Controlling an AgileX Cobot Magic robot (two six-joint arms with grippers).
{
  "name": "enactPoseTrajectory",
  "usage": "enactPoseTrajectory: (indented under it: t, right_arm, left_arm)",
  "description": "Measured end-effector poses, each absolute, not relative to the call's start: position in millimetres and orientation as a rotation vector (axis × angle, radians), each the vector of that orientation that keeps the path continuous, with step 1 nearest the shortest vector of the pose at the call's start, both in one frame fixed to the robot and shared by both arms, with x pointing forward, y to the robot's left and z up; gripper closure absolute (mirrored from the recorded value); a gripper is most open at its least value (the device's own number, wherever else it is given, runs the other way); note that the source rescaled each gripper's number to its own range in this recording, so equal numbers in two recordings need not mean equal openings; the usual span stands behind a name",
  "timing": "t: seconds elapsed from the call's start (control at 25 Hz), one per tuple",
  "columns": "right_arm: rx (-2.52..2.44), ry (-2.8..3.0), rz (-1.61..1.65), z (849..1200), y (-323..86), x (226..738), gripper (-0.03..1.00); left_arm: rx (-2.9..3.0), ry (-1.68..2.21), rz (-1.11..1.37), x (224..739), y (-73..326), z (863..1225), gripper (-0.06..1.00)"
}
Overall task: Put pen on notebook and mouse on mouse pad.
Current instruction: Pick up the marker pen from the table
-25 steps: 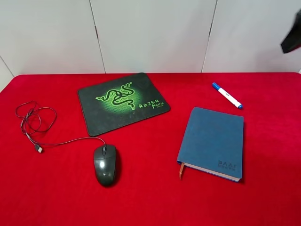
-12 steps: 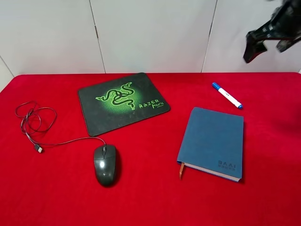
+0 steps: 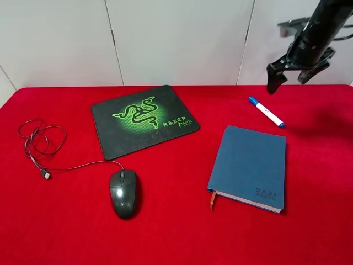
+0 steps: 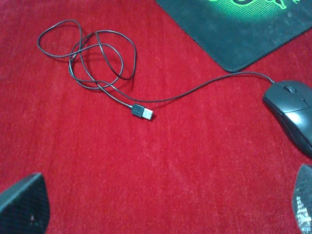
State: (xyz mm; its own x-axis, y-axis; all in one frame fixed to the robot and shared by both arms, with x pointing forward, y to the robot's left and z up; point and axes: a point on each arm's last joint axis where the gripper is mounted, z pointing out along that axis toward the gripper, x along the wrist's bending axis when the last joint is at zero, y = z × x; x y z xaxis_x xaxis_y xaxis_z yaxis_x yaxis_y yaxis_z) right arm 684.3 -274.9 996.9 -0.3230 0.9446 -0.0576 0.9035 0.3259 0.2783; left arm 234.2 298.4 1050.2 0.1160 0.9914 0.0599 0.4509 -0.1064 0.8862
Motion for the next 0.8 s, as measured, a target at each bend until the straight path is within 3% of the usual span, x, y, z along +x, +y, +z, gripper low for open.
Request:
enactPoseTrajectory:
  t: [0.32,0.8]
  right_arm:
    - [1.728,2.463,0.314,948.0,-267.9,703.9,-0.03]
    - [1.75,2.47,0.327,910.5,-265.9,713.7,-0.03]
  left_arm:
    - [1.663,1.426,0.934,234.2,298.4,1050.2,-0.06]
    - [1.663,1.426,0.935,234.2,298.5,1050.2,-0.06]
